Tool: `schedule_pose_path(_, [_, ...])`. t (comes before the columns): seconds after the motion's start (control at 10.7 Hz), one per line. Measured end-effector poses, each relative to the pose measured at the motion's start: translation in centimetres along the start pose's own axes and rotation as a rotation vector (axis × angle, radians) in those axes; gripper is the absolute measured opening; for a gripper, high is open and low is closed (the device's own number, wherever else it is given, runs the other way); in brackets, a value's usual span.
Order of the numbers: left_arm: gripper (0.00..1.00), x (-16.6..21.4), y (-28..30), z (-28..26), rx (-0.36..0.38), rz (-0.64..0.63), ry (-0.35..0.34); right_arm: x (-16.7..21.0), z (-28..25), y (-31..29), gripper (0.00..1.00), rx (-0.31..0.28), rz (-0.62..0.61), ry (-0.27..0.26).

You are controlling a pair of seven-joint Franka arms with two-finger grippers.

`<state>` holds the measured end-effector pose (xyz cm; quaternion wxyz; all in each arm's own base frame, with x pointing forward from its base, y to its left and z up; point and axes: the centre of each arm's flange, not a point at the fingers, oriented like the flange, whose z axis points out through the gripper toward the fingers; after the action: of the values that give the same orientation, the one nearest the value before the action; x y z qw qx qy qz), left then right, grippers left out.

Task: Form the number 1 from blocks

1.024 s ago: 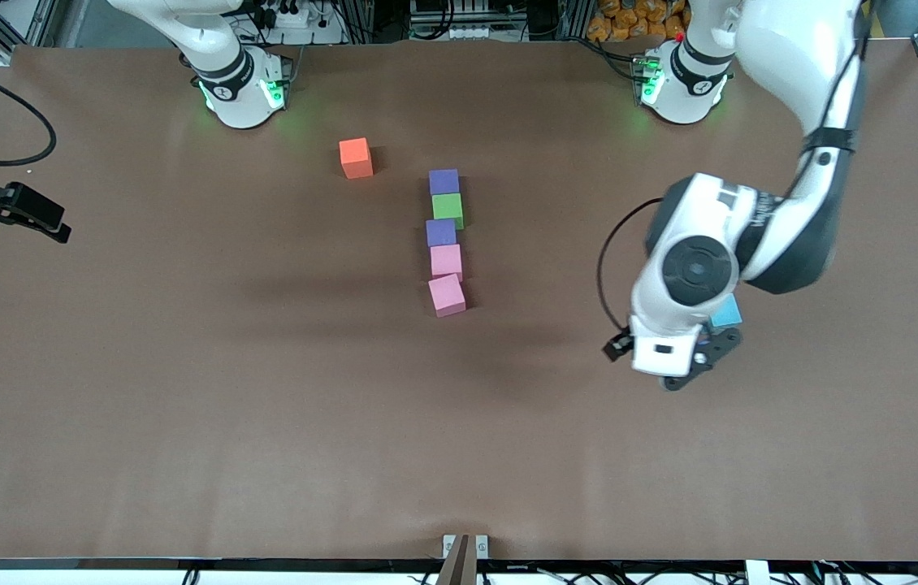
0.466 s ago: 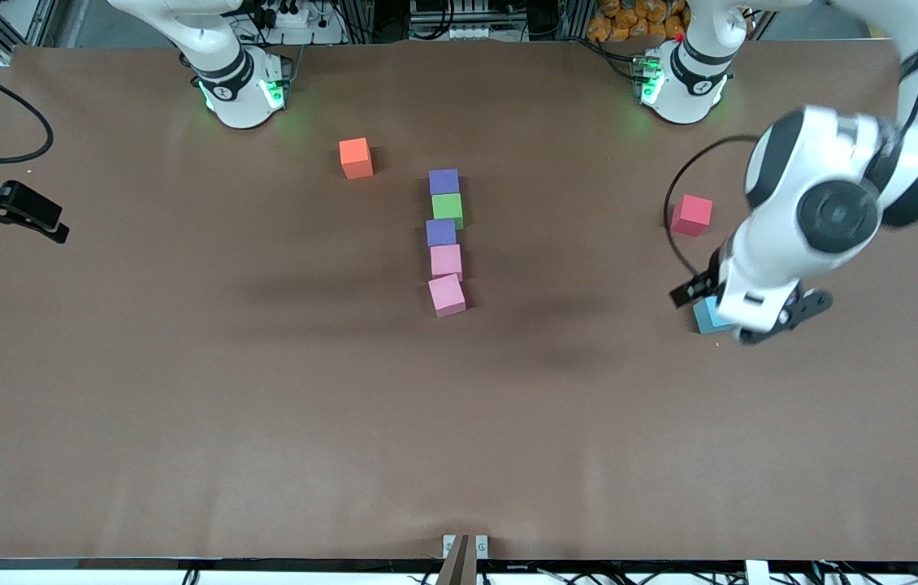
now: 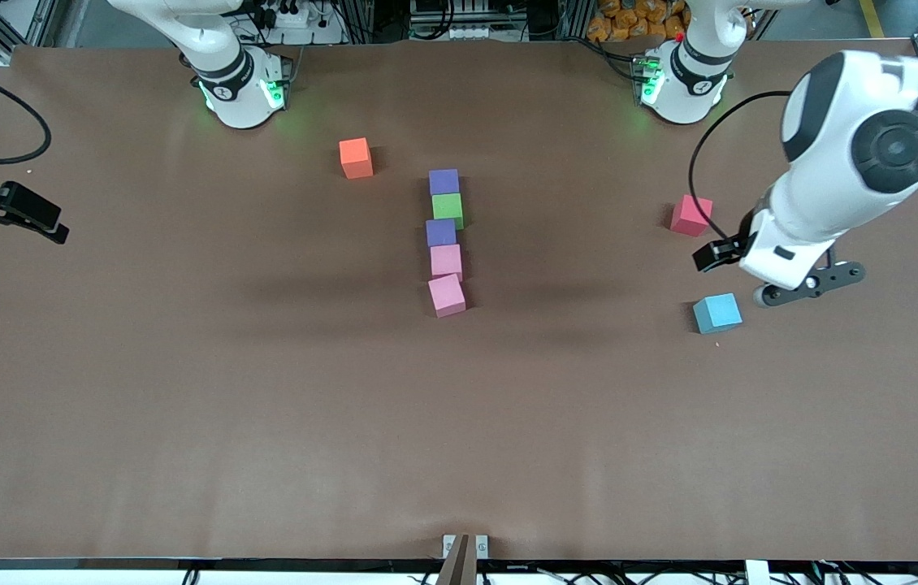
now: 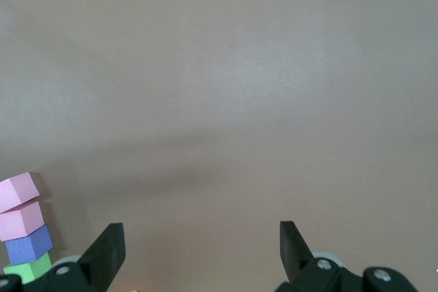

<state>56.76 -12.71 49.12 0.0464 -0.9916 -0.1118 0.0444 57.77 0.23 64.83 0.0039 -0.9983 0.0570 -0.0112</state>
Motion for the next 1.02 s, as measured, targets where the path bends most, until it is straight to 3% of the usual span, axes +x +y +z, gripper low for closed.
schedule_pose_path(0.28, [1.0,-0.8,-1.2,-5.7,-0.044,0.026,0.11,0.3,0.4,0.1,1.0,0.0,-0.001,-0.002])
schedule_pose_path(0.56, [1.0,-0.9,-3.4,-11.3,-0.084,0.18,0.203,0.7,0.8,0.0,1.0,0.0,-0.002,0.002])
schedule_pose_path(1.02, [1.0,-2.0,-7.1,-15.3,-0.098,0.309,0.13,0.7,0.5,-0.1,1.0,0.001,-0.004,0.009])
